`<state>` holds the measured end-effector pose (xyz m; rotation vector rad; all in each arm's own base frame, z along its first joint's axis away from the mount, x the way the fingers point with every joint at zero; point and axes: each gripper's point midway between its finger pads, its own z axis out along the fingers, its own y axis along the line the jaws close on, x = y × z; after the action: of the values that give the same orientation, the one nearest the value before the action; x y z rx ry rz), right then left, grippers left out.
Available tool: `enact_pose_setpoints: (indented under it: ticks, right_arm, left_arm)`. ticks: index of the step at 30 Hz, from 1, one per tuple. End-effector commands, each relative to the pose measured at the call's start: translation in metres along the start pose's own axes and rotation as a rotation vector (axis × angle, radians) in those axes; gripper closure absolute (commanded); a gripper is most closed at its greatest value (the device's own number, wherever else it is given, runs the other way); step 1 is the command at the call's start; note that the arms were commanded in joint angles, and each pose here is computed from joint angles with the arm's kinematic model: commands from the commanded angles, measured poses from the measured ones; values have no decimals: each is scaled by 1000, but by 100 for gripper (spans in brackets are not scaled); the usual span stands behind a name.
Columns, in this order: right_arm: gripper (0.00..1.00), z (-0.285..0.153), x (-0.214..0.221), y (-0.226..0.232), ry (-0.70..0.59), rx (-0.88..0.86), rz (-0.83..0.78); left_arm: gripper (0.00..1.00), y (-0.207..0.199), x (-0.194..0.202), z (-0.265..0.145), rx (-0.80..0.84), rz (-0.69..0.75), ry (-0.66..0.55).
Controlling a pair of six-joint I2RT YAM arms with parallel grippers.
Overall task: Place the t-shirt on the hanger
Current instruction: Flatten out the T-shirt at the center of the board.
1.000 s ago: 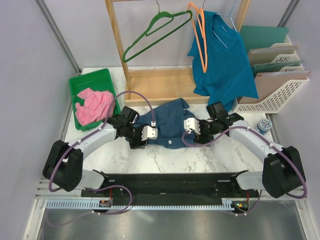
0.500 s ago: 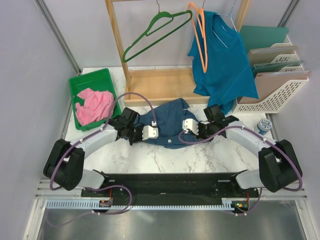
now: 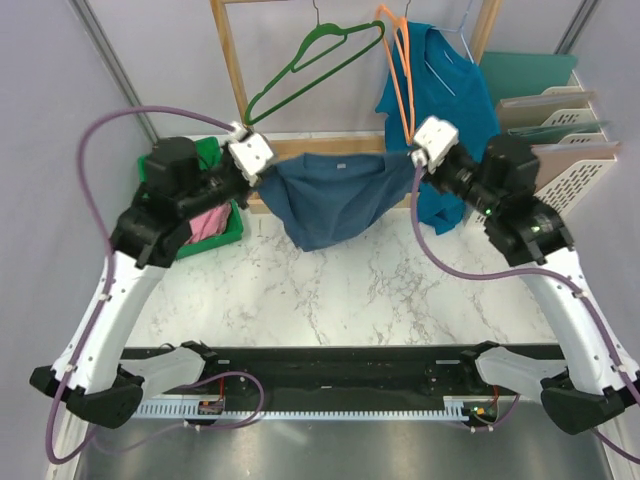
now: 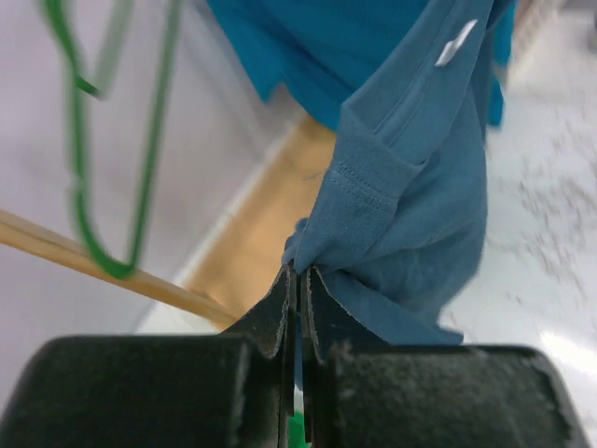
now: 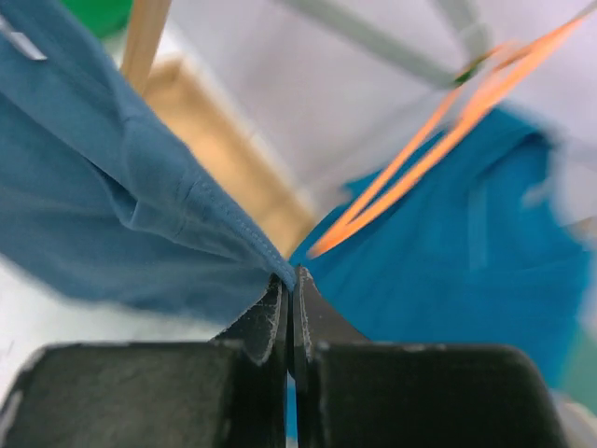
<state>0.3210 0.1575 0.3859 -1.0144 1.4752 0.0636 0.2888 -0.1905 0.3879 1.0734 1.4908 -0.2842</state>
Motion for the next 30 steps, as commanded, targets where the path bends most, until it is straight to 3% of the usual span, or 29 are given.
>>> enact_pose_setpoints:
  ticks: [1, 2, 6, 13, 15, 17, 20, 23, 28, 30]
  right_arm:
    - [100, -41, -93, -69, -195, 228, 66]
    - [100, -48, -103, -76, -218, 246, 69]
    - [100, -75, -135, -88, -280, 272, 67]
    - [100, -34, -84, -56, -159, 157, 75]
    - [100, -29, -84, -56, -157, 151, 80]
    - [100, -28, -84, -50, -163, 118, 86]
    - [100, -25, -64, -27, -127, 43, 116]
    - [100, -11, -6, 18, -15, -63, 148]
    - [100, -11, 72, 77, 145, -196, 174]
    - [100, -7, 109, 101, 214, -245, 173]
  left_arm:
    - [98, 38, -80, -37, -149, -44, -176]
    - [98, 44, -102, -52, -173, -28, -226]
    - [98, 41, -127, -77, -174, 11, -297]
    - [98, 25, -82, -63, -124, -36, -160]
    - [94, 15, -73, -58, -70, -37, -132]
    - [89, -1, -39, -48, -22, -29, -60]
    - [88, -44, 11, -41, 122, -30, 12]
    - [97, -81, 71, -34, 248, -51, 135]
    - [98, -119, 175, -26, 358, -55, 395]
    - [98, -121, 185, -20, 359, -80, 408]
